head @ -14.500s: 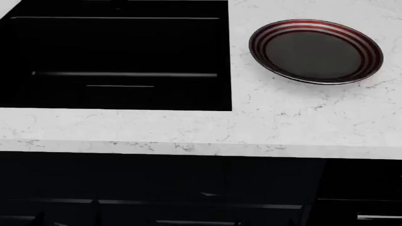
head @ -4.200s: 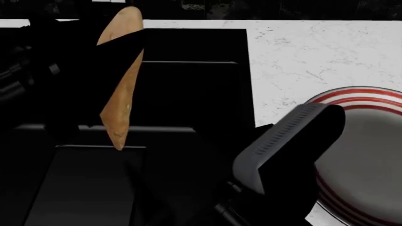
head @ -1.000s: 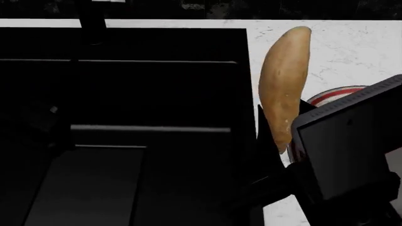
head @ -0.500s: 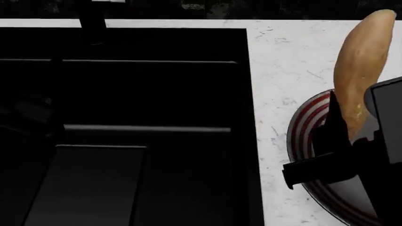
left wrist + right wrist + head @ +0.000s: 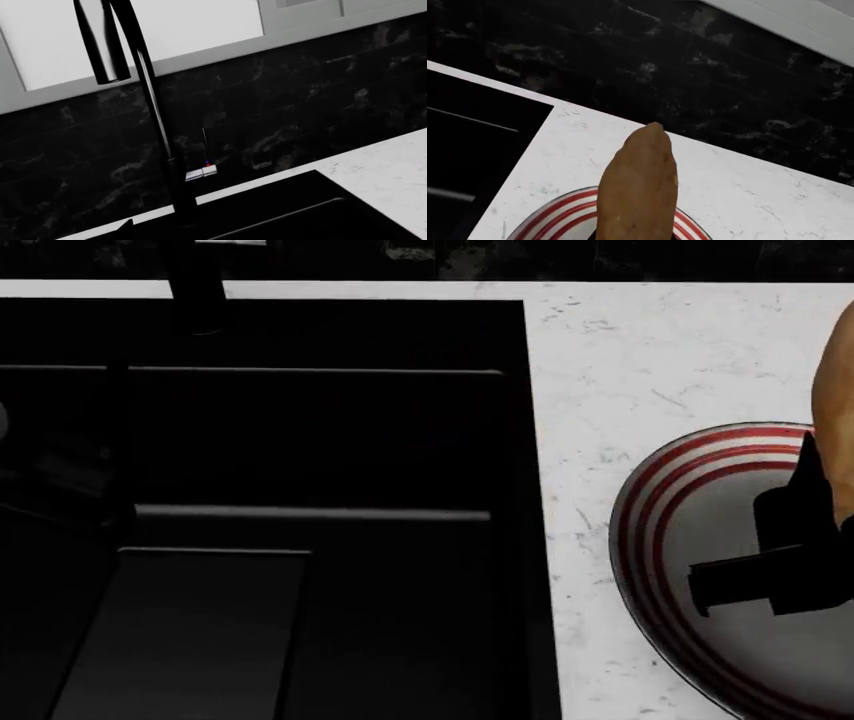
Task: Pick the sweet potato from the sink and place it on the plate located on the counter
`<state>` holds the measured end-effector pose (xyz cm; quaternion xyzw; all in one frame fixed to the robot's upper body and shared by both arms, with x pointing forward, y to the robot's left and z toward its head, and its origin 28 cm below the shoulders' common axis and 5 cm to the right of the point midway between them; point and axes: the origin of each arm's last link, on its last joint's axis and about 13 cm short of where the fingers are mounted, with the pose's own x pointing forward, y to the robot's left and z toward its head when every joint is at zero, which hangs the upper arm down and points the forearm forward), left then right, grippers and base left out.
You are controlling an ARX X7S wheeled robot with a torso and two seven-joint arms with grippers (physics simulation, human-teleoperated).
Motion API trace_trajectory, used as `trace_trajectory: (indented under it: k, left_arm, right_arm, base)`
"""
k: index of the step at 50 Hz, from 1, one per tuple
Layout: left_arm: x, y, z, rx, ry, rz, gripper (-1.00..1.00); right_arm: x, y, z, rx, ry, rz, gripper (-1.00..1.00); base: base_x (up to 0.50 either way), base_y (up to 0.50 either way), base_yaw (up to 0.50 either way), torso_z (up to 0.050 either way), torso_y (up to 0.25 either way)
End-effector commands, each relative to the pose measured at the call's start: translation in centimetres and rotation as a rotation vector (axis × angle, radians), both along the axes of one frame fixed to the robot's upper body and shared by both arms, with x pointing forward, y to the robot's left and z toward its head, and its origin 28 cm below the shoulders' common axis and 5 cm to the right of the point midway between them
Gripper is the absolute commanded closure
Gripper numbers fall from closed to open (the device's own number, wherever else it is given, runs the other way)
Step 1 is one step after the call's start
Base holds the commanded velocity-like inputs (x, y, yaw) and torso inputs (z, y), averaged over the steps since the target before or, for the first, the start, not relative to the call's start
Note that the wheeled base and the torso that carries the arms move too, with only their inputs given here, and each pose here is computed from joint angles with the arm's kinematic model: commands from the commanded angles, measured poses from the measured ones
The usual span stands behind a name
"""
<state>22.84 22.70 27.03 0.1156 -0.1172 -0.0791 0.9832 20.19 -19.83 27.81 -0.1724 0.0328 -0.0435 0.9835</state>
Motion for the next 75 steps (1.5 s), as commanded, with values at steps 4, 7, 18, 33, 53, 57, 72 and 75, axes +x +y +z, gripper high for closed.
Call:
trace_trajectory:
  k: [4, 7, 18, 33, 53, 57, 72, 75]
  left_arm:
    - [0.0, 0.0, -0.1, 0.005, 0.001, 0.01, -1.0]
    - [0.0, 0.0, -0.3, 0.015, 0.01, 0.013, -1.0]
    - [0.2, 0.0, -0.4, 0.012, 0.025, 0.016, -1.0]
    - [0.4, -0.2, -0.1, 0.02, 0.035, 0.027, -1.0]
    - [0.7, -0.1, -0.1, 0.022, 0.04, 0.032, -1.0]
    - [0.6, -0.1, 0.0, 0.025, 0.038, 0.029, -1.0]
    - [0.6, -0.1, 0.1, 0.029, 0.038, 0.029, -1.0]
    - [0.7, -0.2, 0.0, 0.031, 0.042, 0.028, -1.0]
  right_arm:
    - [0.3, -0.9, 0.1, -0.019, -0.012, -0.076, 1.0]
    - [0.3, -1.0, 0.3, -0.022, -0.01, -0.087, 1.0]
    - [1.3, -1.7, 1.6, -0.062, 0.116, -0.127, 1.0]
    - [3.2, -2.8, 2.8, -0.099, 0.337, -0.136, 1.0]
    - [4.0, -3.5, 6.6, -0.158, 0.514, -0.136, 1.0]
    - [3.9, -3.9, 7.3, -0.173, 0.546, -0.138, 1.0]
    - [3.3, -4.6, 7.6, -0.247, 0.675, -0.094, 1.0]
    - [3.4, -4.5, 7.4, -0.25, 0.687, -0.088, 1.0]
  base:
    - [0.0, 0.0, 0.0, 0.005, 0.0]
    - [0.0, 0.0, 0.0, 0.0, 0.003]
    - [0.0, 0.0, 0.0, 0.0, 0.0]
    - [0.0, 0.0, 0.0, 0.0, 0.001]
    - [0.0, 0.0, 0.0, 0.0, 0.001]
    - [0.0, 0.0, 0.0, 0.0, 0.0]
    - [0.0, 0.0, 0.0, 0.0, 0.001]
    - [0.0, 0.0, 0.0, 0.0, 0.0]
